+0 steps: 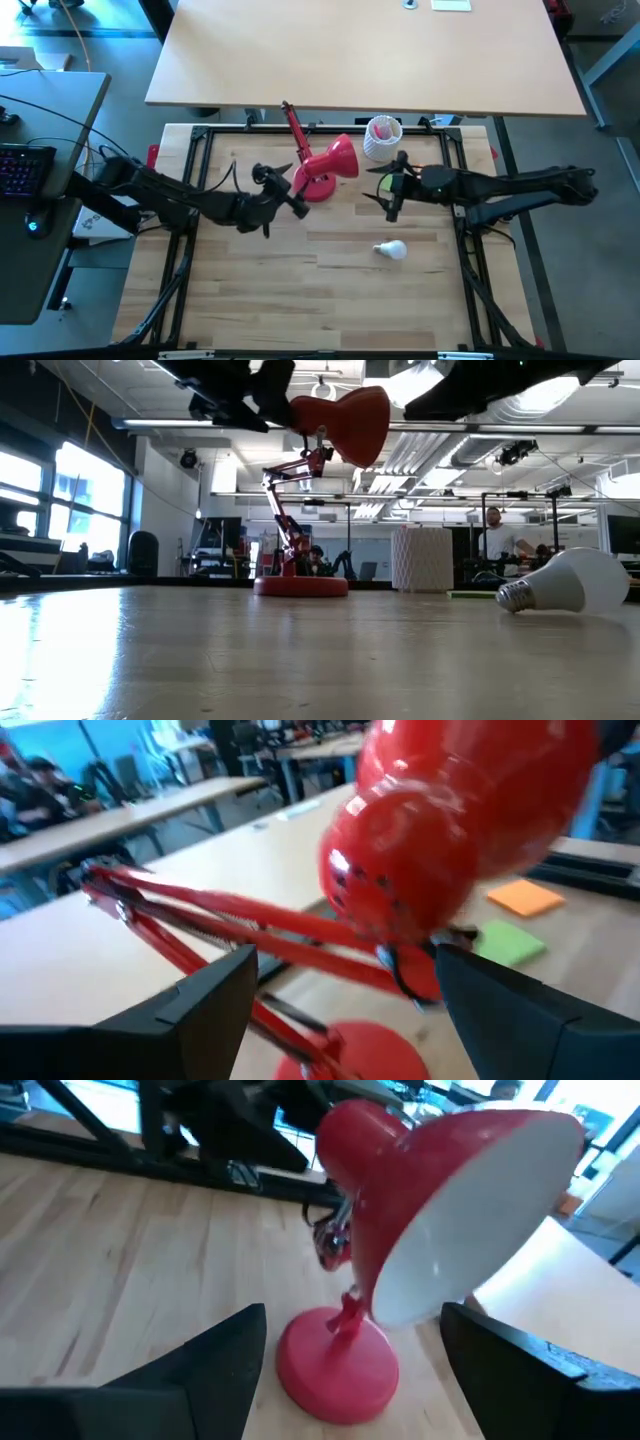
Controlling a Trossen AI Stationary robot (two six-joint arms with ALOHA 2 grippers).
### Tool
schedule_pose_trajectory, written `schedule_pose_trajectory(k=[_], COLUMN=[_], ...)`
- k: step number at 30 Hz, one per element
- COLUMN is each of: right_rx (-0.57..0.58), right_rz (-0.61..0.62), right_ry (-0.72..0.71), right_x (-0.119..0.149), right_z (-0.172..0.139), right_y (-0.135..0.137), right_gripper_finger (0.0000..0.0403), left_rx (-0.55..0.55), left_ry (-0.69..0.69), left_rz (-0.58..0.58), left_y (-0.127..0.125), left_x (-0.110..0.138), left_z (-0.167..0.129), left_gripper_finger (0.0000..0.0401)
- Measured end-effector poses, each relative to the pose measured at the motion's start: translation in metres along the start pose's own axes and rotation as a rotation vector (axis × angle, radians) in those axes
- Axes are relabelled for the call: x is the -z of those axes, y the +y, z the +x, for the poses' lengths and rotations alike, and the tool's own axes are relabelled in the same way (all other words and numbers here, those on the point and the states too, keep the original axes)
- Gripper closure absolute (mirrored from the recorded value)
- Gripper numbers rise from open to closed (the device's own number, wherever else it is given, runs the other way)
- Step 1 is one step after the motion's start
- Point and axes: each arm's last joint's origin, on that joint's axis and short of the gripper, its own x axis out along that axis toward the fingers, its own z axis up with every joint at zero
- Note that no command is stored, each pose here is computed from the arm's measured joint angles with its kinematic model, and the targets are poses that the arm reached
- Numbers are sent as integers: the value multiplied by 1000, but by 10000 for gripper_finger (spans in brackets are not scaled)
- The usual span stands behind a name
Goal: Screw lightbulb
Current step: Move the red lamp beside the white pen organizer
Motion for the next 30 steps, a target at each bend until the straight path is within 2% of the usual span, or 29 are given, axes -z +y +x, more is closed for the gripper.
schedule_pose_trajectory(k=[7, 14, 20, 25, 28, 30], right_rx=[-50, -177, -204, -80, 33, 53], right_rz=[-22, -38, -111, -93, -64, -43], right_ry=[22, 0, -2, 71, 60, 42], right_x=[-2, -13, -24, -34, -40, -41], right_z=[29, 52, 63, 47, 36, 38], right_y=[1, 15, 27, 21, 12, 3], right_gripper_finger=[108, 108, 108, 108, 108, 108], left_rx=[-61, -12, -72, -105, -117, -109], left_ry=[-28, -5, 13, 38, 38, 32], left_rz=[-20, -4, 63, 83, 73, 60], left_y=[9, 23, 27, 29, 30, 31], left_x=[-7, -8, -6, -6, -7, -10], left_z=[16, 37, 39, 23, 13, 10], left_gripper_finger=[104, 104, 104, 104, 104, 104])
